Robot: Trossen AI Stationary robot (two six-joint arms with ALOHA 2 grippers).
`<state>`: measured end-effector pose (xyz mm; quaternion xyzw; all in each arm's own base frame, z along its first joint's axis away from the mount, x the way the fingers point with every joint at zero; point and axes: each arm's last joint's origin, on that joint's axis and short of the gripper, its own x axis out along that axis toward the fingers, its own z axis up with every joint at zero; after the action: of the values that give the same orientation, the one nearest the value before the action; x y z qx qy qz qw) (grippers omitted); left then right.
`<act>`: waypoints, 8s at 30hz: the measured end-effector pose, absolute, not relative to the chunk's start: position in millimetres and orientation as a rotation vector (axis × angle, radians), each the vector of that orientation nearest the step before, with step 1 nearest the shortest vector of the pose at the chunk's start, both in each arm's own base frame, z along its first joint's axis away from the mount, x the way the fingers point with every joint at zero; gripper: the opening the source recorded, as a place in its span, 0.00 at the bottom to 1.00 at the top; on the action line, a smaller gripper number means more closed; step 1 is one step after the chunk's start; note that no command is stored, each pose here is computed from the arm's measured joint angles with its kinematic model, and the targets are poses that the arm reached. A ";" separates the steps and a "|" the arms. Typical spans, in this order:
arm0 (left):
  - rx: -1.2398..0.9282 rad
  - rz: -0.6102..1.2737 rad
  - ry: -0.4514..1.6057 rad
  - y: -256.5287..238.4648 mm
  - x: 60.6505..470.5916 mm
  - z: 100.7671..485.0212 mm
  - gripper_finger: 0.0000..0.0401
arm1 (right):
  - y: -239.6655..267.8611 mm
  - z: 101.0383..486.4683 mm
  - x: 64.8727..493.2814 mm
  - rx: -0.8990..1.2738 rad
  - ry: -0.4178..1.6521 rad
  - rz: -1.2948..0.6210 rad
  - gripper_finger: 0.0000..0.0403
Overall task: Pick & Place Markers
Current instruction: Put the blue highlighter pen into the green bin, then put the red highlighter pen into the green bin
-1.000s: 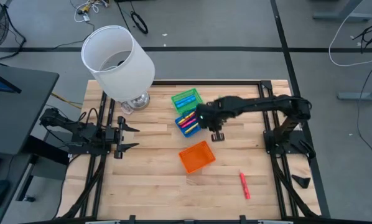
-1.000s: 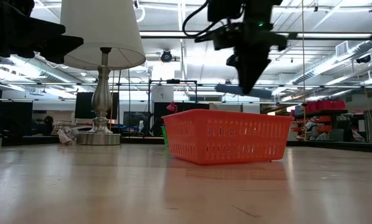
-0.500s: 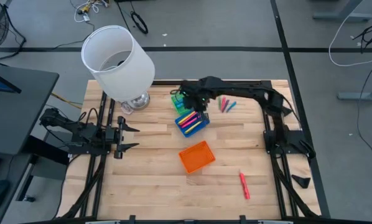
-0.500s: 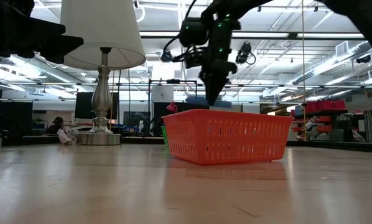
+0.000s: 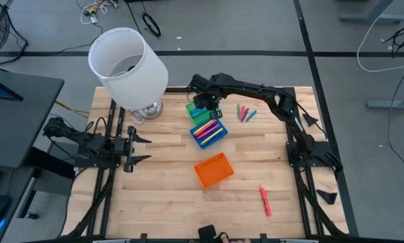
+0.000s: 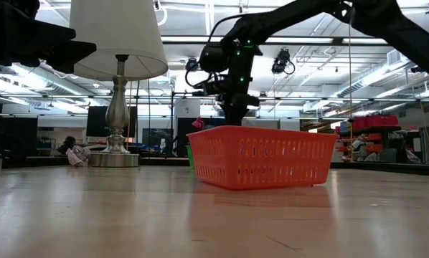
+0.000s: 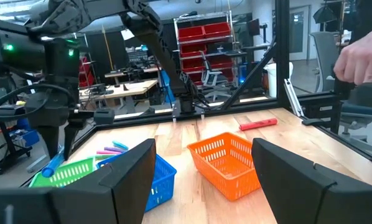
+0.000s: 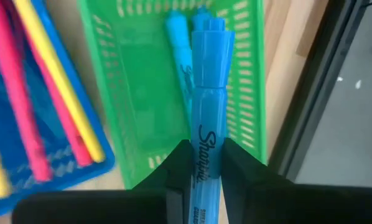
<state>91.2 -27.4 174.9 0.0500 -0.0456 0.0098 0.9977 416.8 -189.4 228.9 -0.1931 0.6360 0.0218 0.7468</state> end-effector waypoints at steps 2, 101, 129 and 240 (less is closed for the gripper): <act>0.100 0.020 -0.091 -27.4 91.2 174.9 0.68 | -192.4 227.3 416.7 -0.436 1.394 0.048 0.14; 0.100 0.019 -0.091 -27.4 91.3 174.9 0.68 | -16.3 284.2 368.3 0.571 1.178 -0.642 0.54; 0.100 0.020 -0.091 -27.4 91.2 174.9 0.68 | 161.1 226.7 221.7 0.881 1.397 -0.765 0.54; 0.100 0.020 -0.091 -27.4 91.2 175.0 0.68 | 208.2 196.2 194.3 0.632 1.527 -0.573 0.14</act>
<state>91.2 -27.4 175.0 0.0500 -0.0456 0.0099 0.9977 194.3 208.2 196.2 0.2773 0.6698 -0.2514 0.6413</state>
